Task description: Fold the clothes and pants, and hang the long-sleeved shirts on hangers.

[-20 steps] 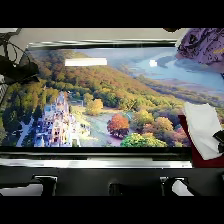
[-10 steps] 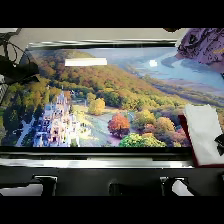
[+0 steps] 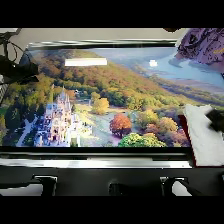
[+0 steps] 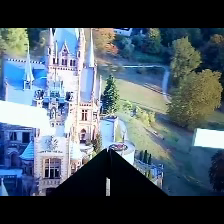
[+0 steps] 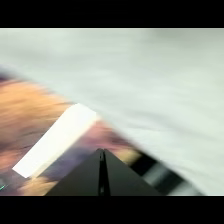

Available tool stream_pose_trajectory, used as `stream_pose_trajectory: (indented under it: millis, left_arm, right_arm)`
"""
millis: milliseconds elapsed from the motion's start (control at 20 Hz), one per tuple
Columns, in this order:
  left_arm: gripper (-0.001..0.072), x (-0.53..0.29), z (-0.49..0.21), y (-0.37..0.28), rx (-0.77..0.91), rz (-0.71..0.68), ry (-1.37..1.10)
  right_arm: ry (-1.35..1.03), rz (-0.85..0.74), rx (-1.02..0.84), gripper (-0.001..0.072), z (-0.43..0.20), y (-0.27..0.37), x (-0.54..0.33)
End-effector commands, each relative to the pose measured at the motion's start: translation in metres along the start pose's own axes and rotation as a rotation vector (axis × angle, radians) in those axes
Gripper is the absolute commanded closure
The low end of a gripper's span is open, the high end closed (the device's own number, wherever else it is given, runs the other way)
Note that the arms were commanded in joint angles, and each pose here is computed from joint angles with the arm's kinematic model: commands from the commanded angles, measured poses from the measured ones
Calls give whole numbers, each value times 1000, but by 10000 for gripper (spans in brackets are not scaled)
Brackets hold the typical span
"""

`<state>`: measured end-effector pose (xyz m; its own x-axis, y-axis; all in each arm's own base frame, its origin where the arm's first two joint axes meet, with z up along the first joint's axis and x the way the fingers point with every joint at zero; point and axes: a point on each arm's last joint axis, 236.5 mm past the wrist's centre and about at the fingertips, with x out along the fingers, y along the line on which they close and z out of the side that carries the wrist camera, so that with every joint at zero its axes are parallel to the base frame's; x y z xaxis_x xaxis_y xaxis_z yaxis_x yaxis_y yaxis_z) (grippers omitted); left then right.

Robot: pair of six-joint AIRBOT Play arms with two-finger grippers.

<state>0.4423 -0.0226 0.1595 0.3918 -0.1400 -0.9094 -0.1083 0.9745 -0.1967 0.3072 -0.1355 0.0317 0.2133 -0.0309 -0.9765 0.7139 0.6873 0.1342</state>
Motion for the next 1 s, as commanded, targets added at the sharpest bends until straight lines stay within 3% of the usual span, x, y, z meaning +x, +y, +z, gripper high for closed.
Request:
stream_pose_trajectory:
  millis: [0,150,400,950]
  left_arm:
    - [682,-2,0,0,48,-3,-23]
    - [683,8,-29,6,40,-3,-27]
    - [681,4,-84,15,48,-5,-85]
    - [678,-10,-86,13,52,-10,-123]
  right_arm:
    - [-104,407,-309,678,-32,172,-24]
    - [-196,527,-628,679,-111,269,-42]
    - [-219,556,-1019,679,-228,312,-52]
    - [-254,567,-1058,678,-234,318,-56]
